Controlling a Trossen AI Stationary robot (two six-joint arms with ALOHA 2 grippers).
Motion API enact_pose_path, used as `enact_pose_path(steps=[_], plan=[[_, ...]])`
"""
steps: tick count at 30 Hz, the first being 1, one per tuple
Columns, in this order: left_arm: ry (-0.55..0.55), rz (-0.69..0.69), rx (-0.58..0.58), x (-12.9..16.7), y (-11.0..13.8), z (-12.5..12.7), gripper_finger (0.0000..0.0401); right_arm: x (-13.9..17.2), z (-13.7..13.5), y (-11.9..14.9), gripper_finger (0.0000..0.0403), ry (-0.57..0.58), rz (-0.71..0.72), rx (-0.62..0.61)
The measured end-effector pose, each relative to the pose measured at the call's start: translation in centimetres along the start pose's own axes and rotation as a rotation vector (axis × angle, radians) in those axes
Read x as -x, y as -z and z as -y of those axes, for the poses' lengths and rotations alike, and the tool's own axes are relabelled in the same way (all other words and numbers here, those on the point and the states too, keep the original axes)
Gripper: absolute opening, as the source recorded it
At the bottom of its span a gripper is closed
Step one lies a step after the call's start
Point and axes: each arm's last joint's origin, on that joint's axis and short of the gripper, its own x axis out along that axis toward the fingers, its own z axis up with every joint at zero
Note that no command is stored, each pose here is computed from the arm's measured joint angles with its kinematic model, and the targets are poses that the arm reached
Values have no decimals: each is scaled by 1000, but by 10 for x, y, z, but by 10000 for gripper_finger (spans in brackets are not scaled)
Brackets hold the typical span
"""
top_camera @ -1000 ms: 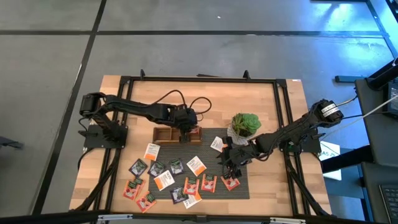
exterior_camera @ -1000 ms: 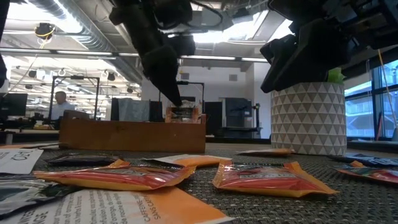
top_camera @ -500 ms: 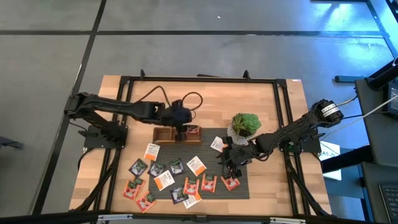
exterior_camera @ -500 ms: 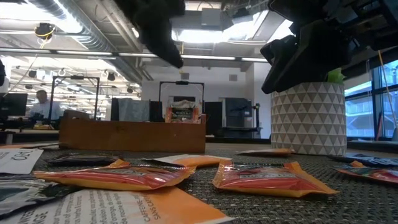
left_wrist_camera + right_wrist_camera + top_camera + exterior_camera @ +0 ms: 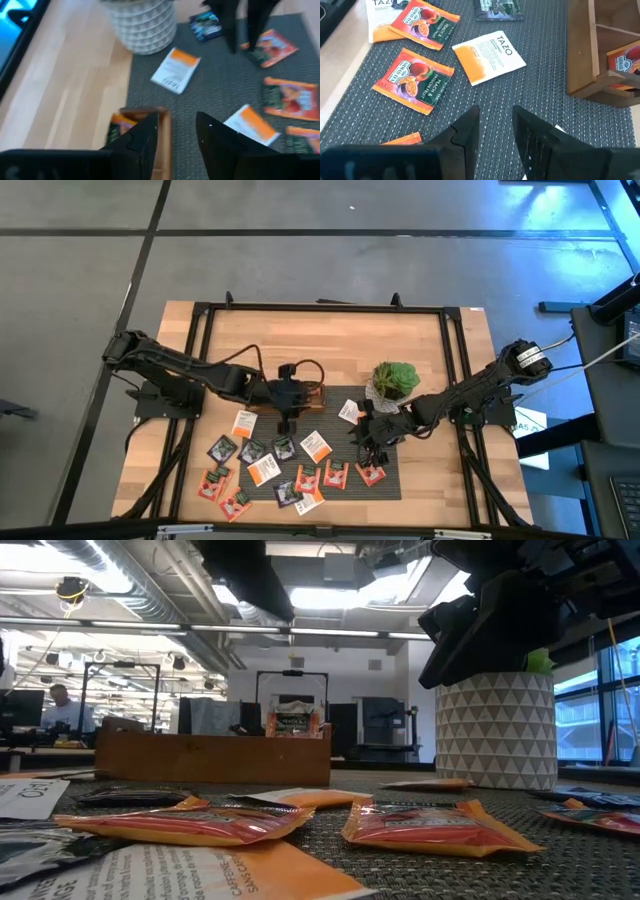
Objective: Pick & Place Tea
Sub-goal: Put the white tea bag to the middle section of the wooden organizer
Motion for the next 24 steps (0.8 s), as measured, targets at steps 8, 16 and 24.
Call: enact_pose_path(steps=[8, 16, 24], plan=[[19, 18, -10, 2, -1, 7, 130, 0, 0, -1, 120, 0, 7, -1], [18, 50, 14, 1, -5, 4, 130, 0, 0, -1, 120, 0, 8, 2], [68, 115, 36, 5, -10, 15, 130, 0, 0, -2, 120, 0, 24, 77]])
